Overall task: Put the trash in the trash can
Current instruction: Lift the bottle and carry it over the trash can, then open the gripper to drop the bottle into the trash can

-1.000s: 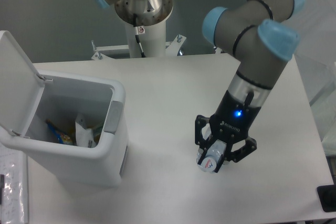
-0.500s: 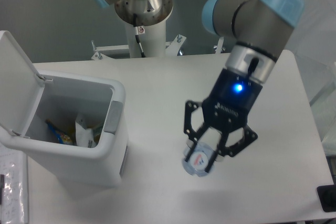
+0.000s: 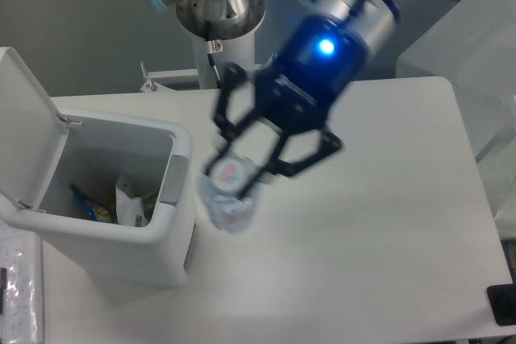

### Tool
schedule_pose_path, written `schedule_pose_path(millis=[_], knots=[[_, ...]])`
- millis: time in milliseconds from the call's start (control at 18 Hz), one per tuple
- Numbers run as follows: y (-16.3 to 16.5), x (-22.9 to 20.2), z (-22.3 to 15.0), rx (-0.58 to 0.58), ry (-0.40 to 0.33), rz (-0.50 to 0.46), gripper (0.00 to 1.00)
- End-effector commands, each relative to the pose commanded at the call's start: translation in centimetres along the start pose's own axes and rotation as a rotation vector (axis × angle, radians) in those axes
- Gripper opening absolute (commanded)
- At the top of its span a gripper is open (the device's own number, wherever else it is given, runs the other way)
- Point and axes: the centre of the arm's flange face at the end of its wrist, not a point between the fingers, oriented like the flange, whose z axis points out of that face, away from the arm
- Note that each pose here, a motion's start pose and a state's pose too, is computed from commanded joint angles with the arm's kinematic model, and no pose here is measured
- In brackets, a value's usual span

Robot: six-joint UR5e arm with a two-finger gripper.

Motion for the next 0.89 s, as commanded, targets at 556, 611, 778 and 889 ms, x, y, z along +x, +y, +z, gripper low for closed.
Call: schedule_pose_path(millis=[556,611,778,889], knots=[[2.8,5.6,3.5,-0.028,0.080,0.004,0.06],[3.8,5.4,3.9,-0.032,0.082,-0.001,0.08],[6.7,5.6,5.5,-0.056,0.107,0.017,0.17],[8.6,5.9,6.0,-0.069,0.122,0.040,0.32]])
